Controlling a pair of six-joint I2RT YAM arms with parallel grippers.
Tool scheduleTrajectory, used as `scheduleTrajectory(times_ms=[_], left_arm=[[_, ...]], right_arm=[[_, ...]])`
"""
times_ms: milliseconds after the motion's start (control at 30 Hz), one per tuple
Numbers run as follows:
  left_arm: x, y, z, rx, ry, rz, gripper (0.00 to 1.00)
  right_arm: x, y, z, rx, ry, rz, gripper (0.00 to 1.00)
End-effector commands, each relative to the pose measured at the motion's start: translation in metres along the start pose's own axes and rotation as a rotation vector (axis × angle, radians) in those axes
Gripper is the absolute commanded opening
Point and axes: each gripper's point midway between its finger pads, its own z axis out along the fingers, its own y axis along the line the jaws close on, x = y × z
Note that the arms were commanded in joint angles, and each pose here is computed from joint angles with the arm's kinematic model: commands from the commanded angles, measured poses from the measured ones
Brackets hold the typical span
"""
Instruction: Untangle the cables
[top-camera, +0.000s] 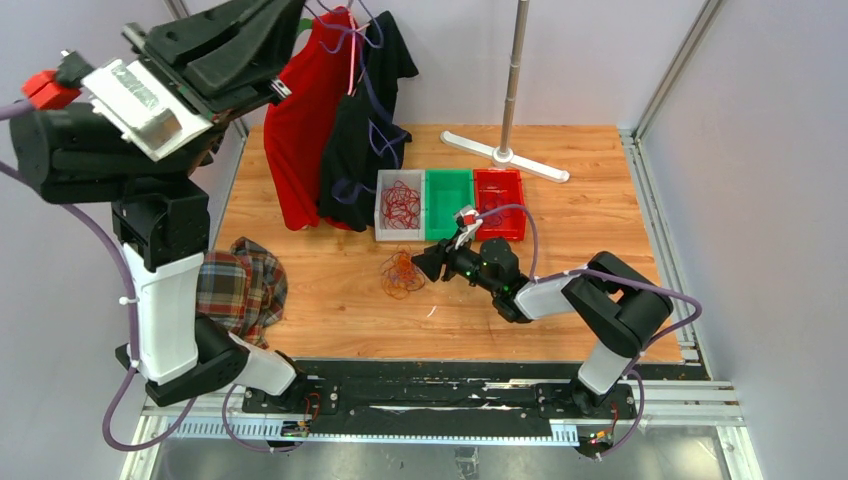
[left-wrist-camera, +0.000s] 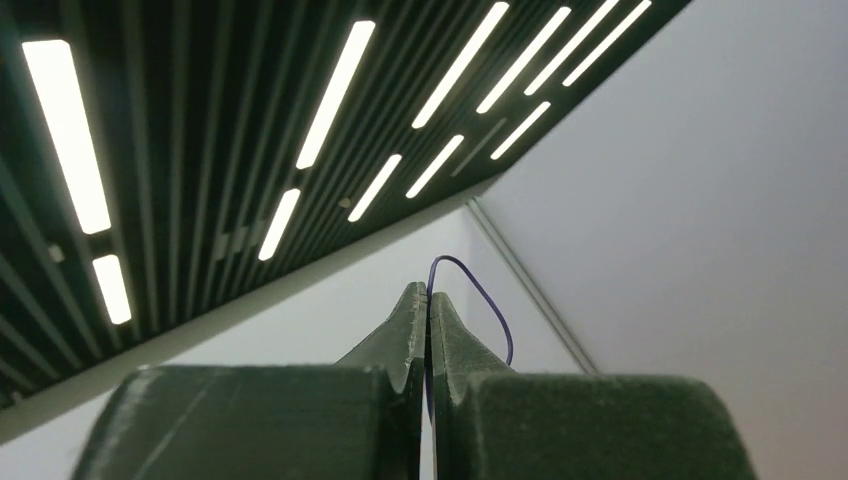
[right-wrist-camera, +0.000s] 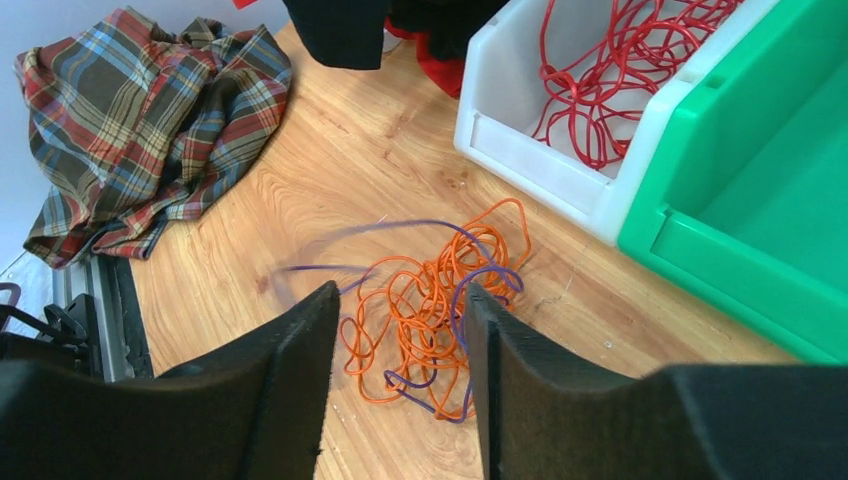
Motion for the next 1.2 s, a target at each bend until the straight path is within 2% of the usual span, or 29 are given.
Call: scheduleTrajectory(times_ms=[0,100,233,400,533,667,833,1000,1167], left_arm=[[-0.033,0.036,-0.004,-0.154,-0.077,0.146,0.00],[-0.032,0.048,-0.005,-0.221,-0.069,0.165,0.00],[-0.009,0.024,-0.006,-0.116,-0.018,0.143,0.00],[0.048,-0.017,-0.014,0.004,0.117,0.004,0.00],[0.095,-0.046,-0.026,0.058,0.234,-0.100,0.00],[0.150,-0.087,-0.048,0.106,0.368,-0.248,0.00],[0.199,-0.132,-0.062,0.175,0.451,-0.319,0.00],[0.233,-0.146,-0.045,0.193,0.466,-0.316,0.00],[0.268,-0.144,-0.025,0.164,0.469,-0.276,0.00]], right_arm=[[0.004,-0.003,-0.002,0.036,-0.009,0.003,0.46],[0.001,-0.006,-0.008,0.058,-0.016,-0.009,0.45],[-0.026,0.000,-0.016,0.069,-0.057,-0.068,0.59],[-0.076,0.007,-0.029,0.114,-0.119,-0.136,0.67],[-0.118,0.003,-0.041,0.205,-0.186,-0.203,0.69],[-0.143,-0.037,-0.063,0.429,-0.207,-0.199,0.70],[-0.159,-0.101,-0.098,0.675,-0.220,-0.114,0.68],[-0.167,-0.146,-0.132,0.870,-0.241,-0.112,0.68],[-0.167,-0.176,-0.149,0.966,-0.245,-0.095,0.67]])
